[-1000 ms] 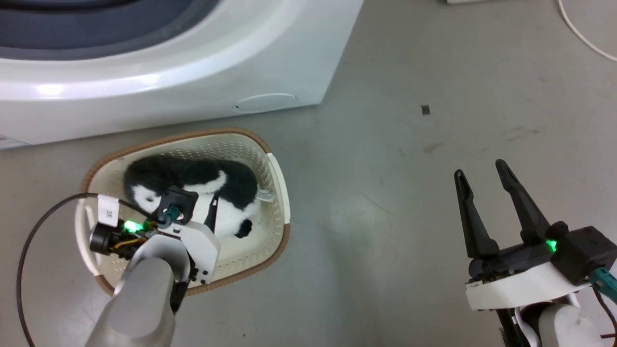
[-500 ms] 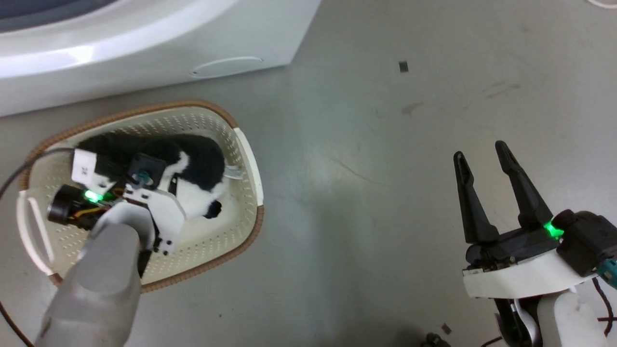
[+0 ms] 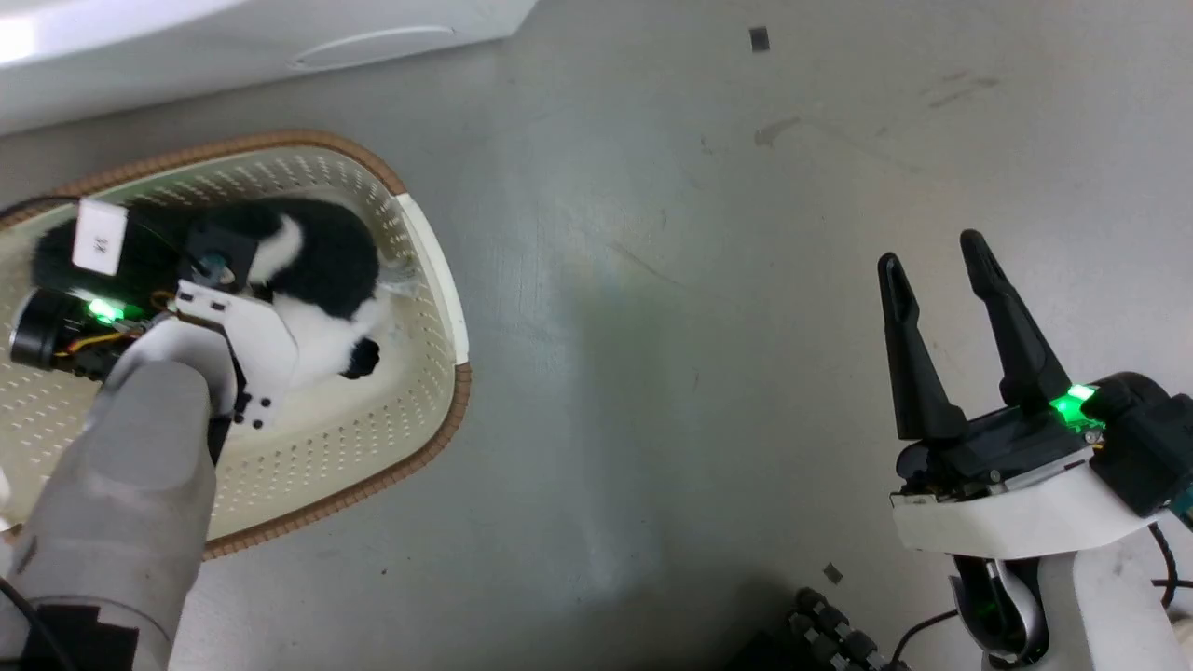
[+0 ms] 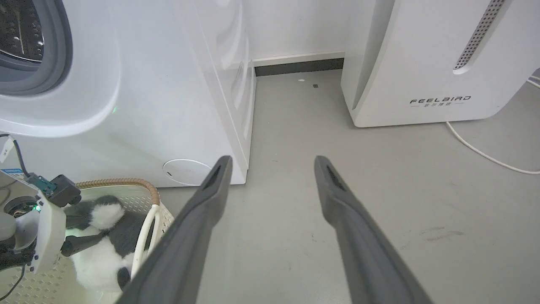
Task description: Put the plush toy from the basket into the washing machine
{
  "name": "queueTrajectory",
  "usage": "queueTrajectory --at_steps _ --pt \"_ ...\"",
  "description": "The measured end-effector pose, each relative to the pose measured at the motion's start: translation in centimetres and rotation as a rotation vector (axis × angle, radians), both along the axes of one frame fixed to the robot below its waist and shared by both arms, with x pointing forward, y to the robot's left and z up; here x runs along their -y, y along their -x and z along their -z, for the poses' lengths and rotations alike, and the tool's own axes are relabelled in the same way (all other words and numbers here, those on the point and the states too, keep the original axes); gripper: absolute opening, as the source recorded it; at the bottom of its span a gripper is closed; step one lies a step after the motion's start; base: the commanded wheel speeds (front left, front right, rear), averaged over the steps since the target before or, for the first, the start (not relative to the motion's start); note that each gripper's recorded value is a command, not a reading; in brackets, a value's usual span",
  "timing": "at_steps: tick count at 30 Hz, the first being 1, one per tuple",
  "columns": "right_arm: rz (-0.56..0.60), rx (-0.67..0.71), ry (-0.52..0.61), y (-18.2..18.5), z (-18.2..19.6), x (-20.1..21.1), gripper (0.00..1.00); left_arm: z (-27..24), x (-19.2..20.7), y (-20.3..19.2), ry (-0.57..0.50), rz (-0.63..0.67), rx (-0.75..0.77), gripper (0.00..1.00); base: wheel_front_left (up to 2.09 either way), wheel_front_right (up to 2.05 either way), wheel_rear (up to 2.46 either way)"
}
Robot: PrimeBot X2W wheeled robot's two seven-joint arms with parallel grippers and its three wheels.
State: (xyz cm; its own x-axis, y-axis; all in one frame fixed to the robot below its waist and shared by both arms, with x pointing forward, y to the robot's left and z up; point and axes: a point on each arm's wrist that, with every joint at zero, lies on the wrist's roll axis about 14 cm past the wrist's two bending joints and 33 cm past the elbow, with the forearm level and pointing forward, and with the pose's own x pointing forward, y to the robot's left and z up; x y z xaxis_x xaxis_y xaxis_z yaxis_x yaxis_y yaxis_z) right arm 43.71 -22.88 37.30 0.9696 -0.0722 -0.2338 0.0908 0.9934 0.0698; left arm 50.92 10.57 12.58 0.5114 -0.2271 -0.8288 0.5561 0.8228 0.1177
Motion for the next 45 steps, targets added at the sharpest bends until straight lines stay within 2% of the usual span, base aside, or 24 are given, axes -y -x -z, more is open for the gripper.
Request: queueTrajectory --at_steps 4,5,6,13,20,34,45 --pt "0.005 -0.015 0.002 0.0 0.8 0.2 1.00 1.8 0.0 0.6 0.004 -0.029 -0.079 1.00 0.00 0.00 0.00" --pt "0.004 -0.018 0.003 -0.1 1.0 0.2 1.00 2.2 0.1 0.8 0.005 -0.030 -0.097 0.72 0.00 0.00 0.00" --pt "0.003 -0.017 0.002 -0.2 1.1 0.2 1.00 2.4 0.3 0.9 0.008 -0.027 -0.108 0.00 0.00 0.00 0.00" --pt "-0.006 0.024 -0.007 -0.7 -0.1 -0.2 1.00 0.9 0.6 0.8 0.044 -0.029 -0.082 0.00 0.00 0.00 0.00" --pt "-0.020 0.086 0.010 -0.8 -2.7 -0.4 1.00 -2.8 1.1 1.2 0.120 -0.057 0.018 0.00 0.00 0.00 0.00" --pt "-0.053 0.231 0.024 1.2 -9.2 -1.8 1.00 -15.2 2.2 2.0 0.311 -0.160 0.313 0.00 0.00 0.00 0.00" --pt "-0.105 0.309 -0.005 3.6 -12.5 -4.0 1.00 -24.3 -1.1 6.1 0.403 -0.292 0.551 0.00 0.00 0.00 0.00"
